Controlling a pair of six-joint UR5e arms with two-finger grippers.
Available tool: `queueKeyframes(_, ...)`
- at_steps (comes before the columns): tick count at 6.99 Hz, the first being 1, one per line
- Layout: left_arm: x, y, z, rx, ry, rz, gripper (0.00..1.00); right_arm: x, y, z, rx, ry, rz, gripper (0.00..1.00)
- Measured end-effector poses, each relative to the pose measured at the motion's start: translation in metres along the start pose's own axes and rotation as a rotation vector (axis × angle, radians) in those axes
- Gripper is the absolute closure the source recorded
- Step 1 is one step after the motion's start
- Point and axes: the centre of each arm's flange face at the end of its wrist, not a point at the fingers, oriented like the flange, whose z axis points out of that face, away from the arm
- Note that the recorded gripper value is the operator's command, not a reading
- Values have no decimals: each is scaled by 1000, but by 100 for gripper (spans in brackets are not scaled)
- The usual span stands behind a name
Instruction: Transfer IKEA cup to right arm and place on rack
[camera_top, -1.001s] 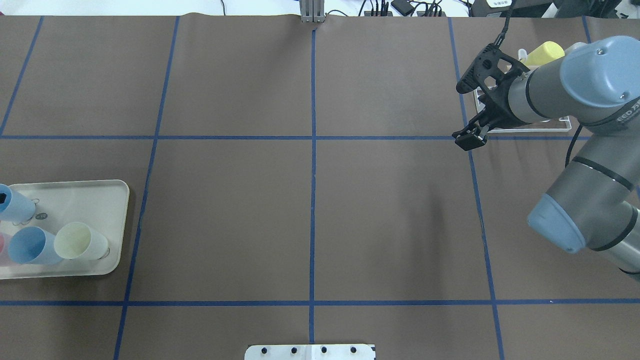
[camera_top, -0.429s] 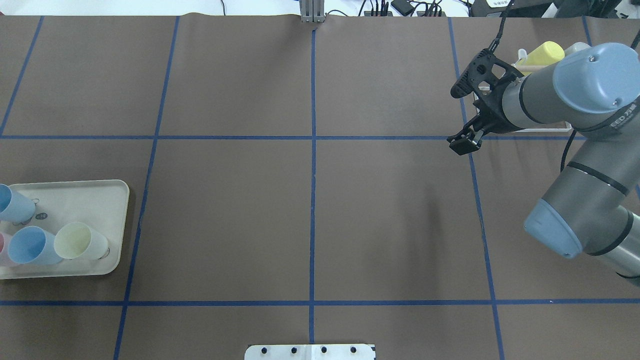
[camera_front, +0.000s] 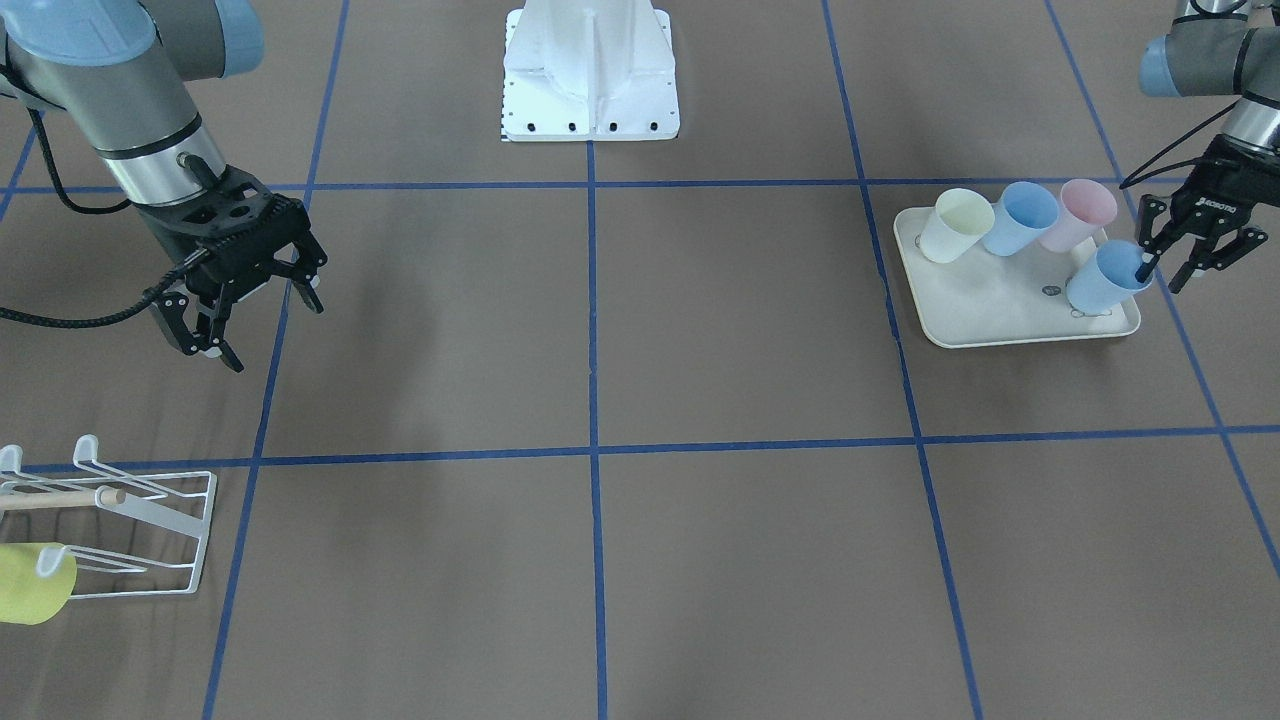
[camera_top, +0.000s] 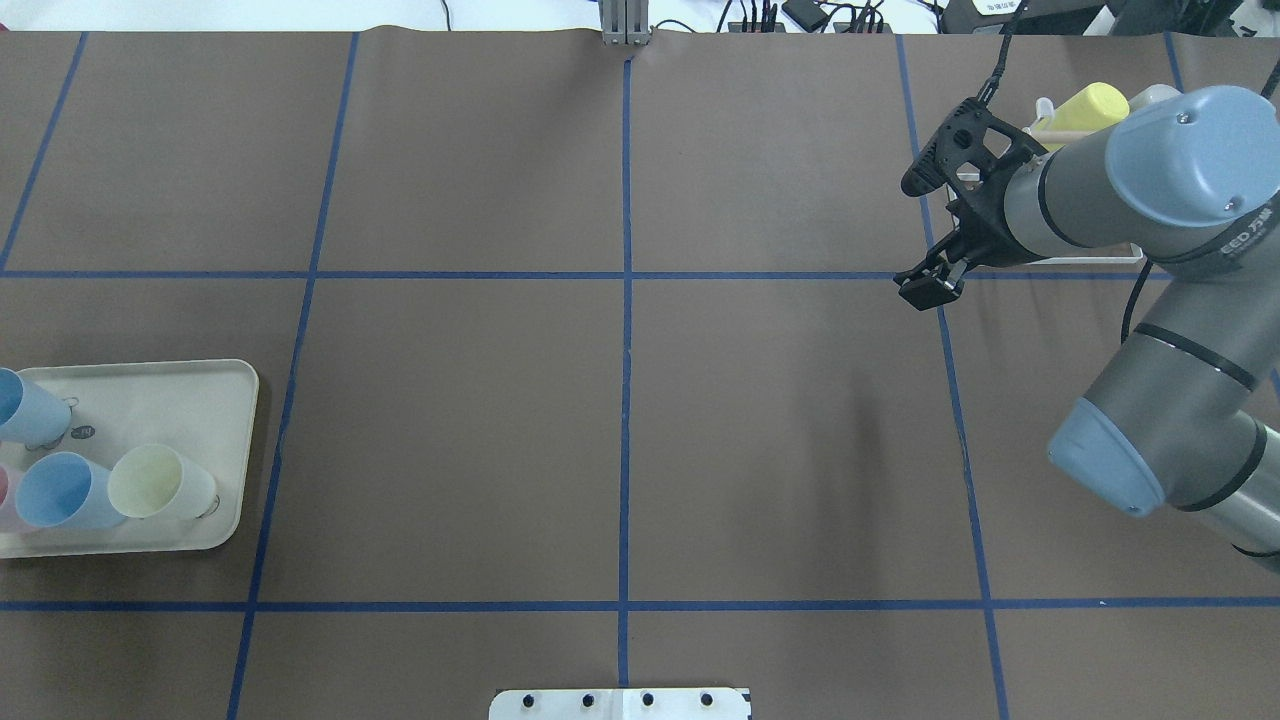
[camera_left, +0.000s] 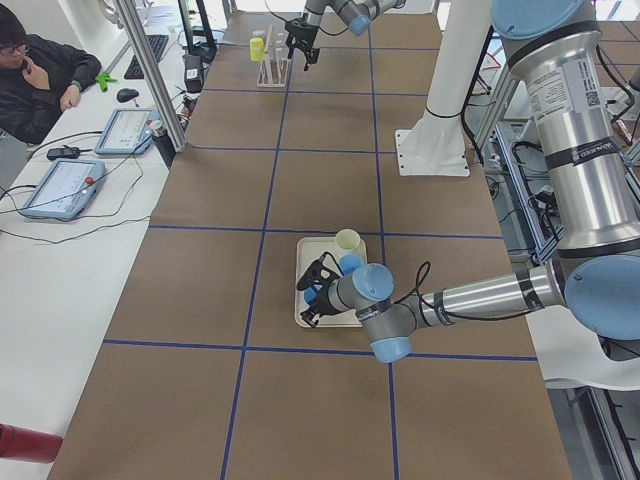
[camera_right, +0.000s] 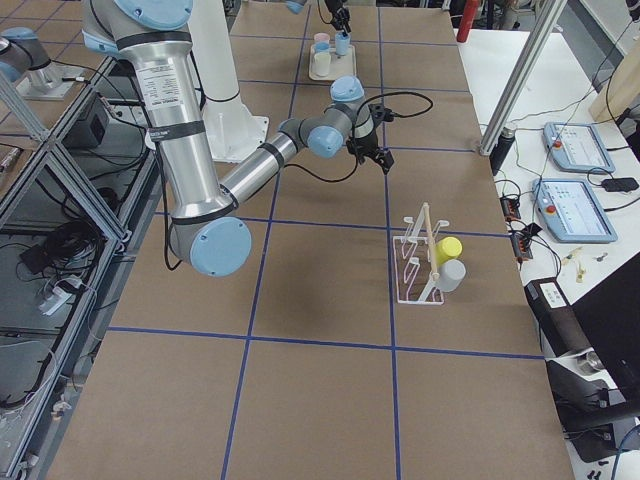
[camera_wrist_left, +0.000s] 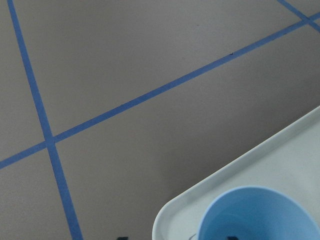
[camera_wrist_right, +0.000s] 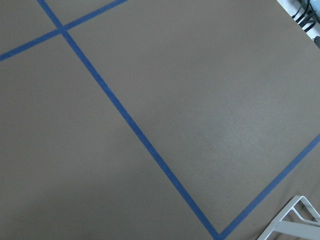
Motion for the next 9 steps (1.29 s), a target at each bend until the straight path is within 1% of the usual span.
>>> queueKeyframes(1, 1, -1, 0, 0, 5, 2, 100, 0, 0, 0, 0, 0, 0, 1)
queueKeyframes(3, 5, -4, -3, -18, 60, 4, 100, 0, 0, 0, 0, -1, 0, 1)
queueKeyframes(4, 2, -15, -9, -4, 79, -7, 100, -1, -1, 0, 1, -1, -1, 1)
queueKeyframes(6, -13, -55, -31, 68, 99, -32, 100, -6, -6, 0, 9, -9, -8, 1)
queueKeyframes(7, -15, -79, -44, 94, 113, -50, 100, -14, -15, 0, 24, -22, -19, 1)
queueKeyframes(8, -5, -109, -61, 111, 134, -97, 100, -26, -24, 0, 47, -39, -36, 1)
queueKeyframes(9, 16, -140, -82, 132, 166, -187, 100, -37, -31, 0, 84, -58, -57, 1)
